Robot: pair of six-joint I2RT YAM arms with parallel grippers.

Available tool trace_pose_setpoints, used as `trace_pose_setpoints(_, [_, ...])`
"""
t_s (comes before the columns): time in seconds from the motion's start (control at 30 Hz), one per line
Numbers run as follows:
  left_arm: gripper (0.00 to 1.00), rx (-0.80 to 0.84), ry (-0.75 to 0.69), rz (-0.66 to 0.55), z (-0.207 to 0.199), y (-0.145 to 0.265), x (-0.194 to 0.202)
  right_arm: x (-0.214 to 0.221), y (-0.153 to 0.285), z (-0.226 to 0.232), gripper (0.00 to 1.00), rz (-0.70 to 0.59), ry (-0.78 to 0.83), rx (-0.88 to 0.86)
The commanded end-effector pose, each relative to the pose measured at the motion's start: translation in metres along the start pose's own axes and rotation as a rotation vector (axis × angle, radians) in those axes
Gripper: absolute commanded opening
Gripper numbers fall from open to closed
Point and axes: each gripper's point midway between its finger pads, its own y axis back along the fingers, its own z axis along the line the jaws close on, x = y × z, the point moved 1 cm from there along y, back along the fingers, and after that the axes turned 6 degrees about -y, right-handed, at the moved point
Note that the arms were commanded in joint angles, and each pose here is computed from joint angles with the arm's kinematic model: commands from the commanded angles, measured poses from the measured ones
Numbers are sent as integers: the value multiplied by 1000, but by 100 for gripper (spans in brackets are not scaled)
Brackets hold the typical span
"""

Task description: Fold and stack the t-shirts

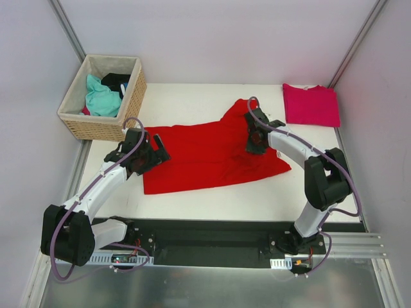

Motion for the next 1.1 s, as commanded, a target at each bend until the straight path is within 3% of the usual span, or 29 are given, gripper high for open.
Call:
trace_pose_setpoints(0.0, [99, 7, -17, -19, -5, 2, -5, -9, 6, 9, 20, -13, -6, -11])
trace_pose_setpoints(0.13, [99, 8, -20, -22, -5, 2, -6, -13, 6, 18, 1, -14, 0, -23])
trace_pose_setpoints(0.47, [99, -4, -18, -23, -2, 1, -5, -49, 13, 64, 1, -48, 16, -95])
trace_pose_setpoints(0.83, [99, -10, -24, -19, 0, -1, -4, -60, -37, 117, 1, 8, 34, -165])
trace_pose_setpoints(1.07, [99, -14, -23, -19, 0, -2, -4, -69, -39, 141, 1, -2, 48, -230])
